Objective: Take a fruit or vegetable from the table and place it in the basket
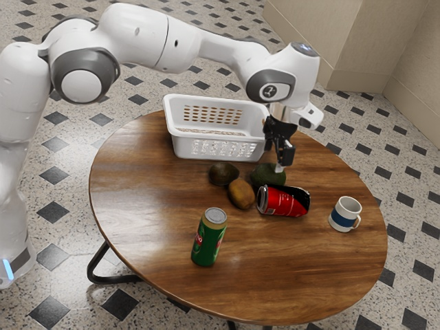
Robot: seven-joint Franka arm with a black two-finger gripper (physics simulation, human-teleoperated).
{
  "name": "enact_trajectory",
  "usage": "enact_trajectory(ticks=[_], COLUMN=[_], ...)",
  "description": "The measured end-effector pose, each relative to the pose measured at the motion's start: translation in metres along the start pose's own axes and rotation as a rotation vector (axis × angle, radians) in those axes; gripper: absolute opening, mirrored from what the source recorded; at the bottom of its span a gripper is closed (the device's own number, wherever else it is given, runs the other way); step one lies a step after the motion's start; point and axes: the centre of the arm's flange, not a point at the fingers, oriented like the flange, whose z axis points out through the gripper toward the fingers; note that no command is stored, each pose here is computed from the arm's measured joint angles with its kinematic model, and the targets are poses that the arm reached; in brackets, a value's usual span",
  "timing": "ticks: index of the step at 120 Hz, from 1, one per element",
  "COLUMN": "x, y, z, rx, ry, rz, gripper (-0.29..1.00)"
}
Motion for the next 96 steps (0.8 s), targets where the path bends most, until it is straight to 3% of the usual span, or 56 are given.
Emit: enact_trajectory(ticks=[96], x=[-0.002], y=[-0.007], z=[0.038], rx=[0.002], ry=[-0.021], rz=[-0.006], gripper=[0.70])
